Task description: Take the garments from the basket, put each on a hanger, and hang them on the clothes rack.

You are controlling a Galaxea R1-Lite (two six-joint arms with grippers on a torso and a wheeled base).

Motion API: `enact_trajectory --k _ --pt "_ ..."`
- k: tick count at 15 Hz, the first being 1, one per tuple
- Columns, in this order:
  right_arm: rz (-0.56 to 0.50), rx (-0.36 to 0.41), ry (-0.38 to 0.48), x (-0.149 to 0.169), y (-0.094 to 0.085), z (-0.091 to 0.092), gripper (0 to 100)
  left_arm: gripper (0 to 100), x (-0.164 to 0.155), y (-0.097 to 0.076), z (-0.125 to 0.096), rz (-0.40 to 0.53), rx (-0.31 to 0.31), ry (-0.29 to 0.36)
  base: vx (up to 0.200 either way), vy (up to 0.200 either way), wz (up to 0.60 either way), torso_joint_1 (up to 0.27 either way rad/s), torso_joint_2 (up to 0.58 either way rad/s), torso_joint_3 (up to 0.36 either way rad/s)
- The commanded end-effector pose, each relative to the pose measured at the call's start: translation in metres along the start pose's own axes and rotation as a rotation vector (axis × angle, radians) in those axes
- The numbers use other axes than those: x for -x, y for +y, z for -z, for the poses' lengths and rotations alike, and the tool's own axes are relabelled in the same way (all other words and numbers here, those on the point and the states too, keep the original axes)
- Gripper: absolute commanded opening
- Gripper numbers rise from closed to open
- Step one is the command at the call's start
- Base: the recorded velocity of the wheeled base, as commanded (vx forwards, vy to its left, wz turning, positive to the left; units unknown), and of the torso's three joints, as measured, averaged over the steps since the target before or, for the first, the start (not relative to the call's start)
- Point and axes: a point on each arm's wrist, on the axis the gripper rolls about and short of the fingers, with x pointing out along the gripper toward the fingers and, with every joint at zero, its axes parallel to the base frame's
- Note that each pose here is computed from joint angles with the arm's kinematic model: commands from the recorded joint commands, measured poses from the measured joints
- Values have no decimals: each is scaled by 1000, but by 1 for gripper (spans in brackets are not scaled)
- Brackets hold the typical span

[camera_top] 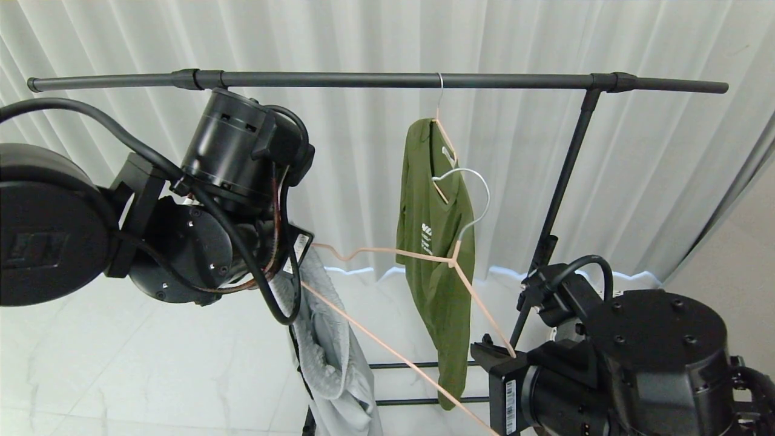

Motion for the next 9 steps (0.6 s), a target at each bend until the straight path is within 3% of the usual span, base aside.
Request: enact_trajectory --k 1,9 --pt "10 -5 -12 0 -1 -2 0 0 3 2 0 1 4 -8 0 0 0 0 0 0" --pt "49 -22 -59 9 -7 -10 0 0 13 10 -1 -1 33 -34 0 0 0 0 0 0"
